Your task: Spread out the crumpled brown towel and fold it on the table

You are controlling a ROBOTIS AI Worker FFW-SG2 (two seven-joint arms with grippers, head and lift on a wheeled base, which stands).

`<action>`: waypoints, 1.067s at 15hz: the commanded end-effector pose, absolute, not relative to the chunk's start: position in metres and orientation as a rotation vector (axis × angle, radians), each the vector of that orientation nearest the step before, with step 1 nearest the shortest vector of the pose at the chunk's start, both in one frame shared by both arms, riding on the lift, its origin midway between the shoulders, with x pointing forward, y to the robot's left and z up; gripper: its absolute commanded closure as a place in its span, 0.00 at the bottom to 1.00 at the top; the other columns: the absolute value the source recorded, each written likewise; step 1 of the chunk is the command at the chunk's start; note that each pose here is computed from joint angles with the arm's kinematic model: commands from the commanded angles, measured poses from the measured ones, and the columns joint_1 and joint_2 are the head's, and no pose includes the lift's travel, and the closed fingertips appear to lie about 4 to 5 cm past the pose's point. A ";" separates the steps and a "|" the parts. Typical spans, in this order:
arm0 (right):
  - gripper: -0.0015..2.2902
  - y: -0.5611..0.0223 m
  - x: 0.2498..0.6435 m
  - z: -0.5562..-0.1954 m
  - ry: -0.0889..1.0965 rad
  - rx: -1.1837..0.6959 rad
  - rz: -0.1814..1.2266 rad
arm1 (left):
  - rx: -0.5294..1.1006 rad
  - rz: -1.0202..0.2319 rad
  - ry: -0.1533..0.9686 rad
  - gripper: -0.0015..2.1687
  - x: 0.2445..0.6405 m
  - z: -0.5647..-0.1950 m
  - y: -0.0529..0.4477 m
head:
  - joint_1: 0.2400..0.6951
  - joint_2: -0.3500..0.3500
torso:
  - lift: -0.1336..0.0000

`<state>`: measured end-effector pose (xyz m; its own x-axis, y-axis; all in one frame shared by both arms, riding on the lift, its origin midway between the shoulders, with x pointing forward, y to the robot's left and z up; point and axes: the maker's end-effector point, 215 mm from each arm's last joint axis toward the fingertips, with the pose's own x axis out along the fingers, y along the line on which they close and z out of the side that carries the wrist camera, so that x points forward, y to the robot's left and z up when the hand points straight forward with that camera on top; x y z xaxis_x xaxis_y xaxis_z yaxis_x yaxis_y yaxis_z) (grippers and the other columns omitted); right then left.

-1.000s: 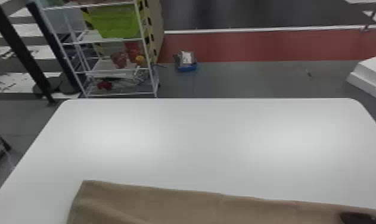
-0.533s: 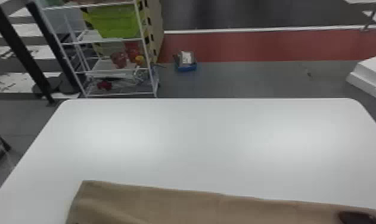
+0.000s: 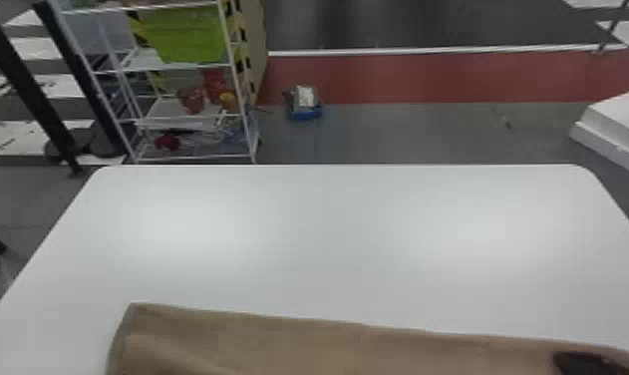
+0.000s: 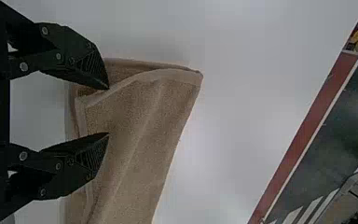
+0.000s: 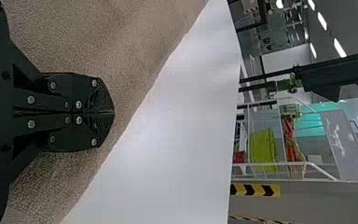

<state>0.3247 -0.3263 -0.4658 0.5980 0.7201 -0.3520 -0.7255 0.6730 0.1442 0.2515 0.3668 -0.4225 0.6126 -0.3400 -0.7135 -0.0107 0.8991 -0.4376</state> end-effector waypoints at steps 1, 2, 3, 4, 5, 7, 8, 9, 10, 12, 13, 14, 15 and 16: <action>0.66 -0.328 0.326 -0.464 0.394 -0.012 0.839 | -0.430 -0.189 0.907 0.38 0.250 -0.432 0.370 | 1.00 0.62 | 0.07; 0.66 -0.328 0.325 -0.463 0.390 -0.011 0.837 | -0.433 -0.187 0.910 0.39 0.249 -0.435 0.372 | 1.00 0.62 | 0.07; 0.66 -0.329 0.325 -0.463 0.391 -0.008 0.837 | -0.432 -0.184 0.911 0.50 0.249 -0.436 0.373 | 1.00 0.63 | 0.07; 0.66 -0.328 0.324 -0.463 0.390 -0.006 0.837 | -0.433 -0.187 0.911 0.52 0.249 -0.437 0.373 | 1.00 0.63 | 0.07; 0.66 -0.330 0.323 -0.462 0.389 -0.007 0.835 | -0.431 -0.183 0.913 0.67 0.249 -0.438 0.374 | 1.00 0.63 | 0.07; 0.66 -0.332 0.322 -0.462 0.389 -0.007 0.830 | -0.422 -0.173 0.901 0.68 0.249 -0.432 0.380 | 1.00 0.63 | 0.07; 0.66 -0.333 0.322 -0.462 0.391 -0.007 0.829 | -0.417 -0.167 0.897 0.68 0.249 -0.429 0.382 | 1.00 0.64 | 0.07; 0.66 -0.333 0.322 -0.462 0.388 -0.009 0.828 | -0.413 -0.158 0.892 0.68 0.249 -0.425 0.386 | 1.00 0.64 | 0.07; 0.66 -0.333 0.322 -0.461 0.388 -0.009 0.828 | -0.412 -0.151 0.888 0.68 0.248 -0.422 0.389 | 1.00 0.64 | 0.07; 0.66 -0.333 0.322 -0.461 0.388 -0.009 0.828 | -0.403 -0.137 0.884 0.68 0.247 -0.415 0.394 | 1.00 0.66 | 0.07; 0.66 -0.333 0.322 -0.461 0.388 -0.009 0.828 | -0.397 -0.129 0.892 0.68 0.245 -0.414 0.396 | 1.00 0.66 | 0.07; 0.66 -0.333 0.322 -0.461 0.386 -0.011 0.829 | -0.393 -0.119 0.904 0.68 0.243 -0.414 0.398 | 1.00 0.68 | 0.07; 0.66 -0.333 0.322 -0.461 0.386 -0.012 0.827 | -0.389 -0.117 0.903 0.68 0.243 -0.413 0.399 | 1.00 0.68 | 0.07; 0.66 -0.333 0.322 -0.461 0.386 -0.011 0.829 | -0.388 -0.114 0.904 0.68 0.243 -0.413 0.399 | 1.00 0.69 | 0.07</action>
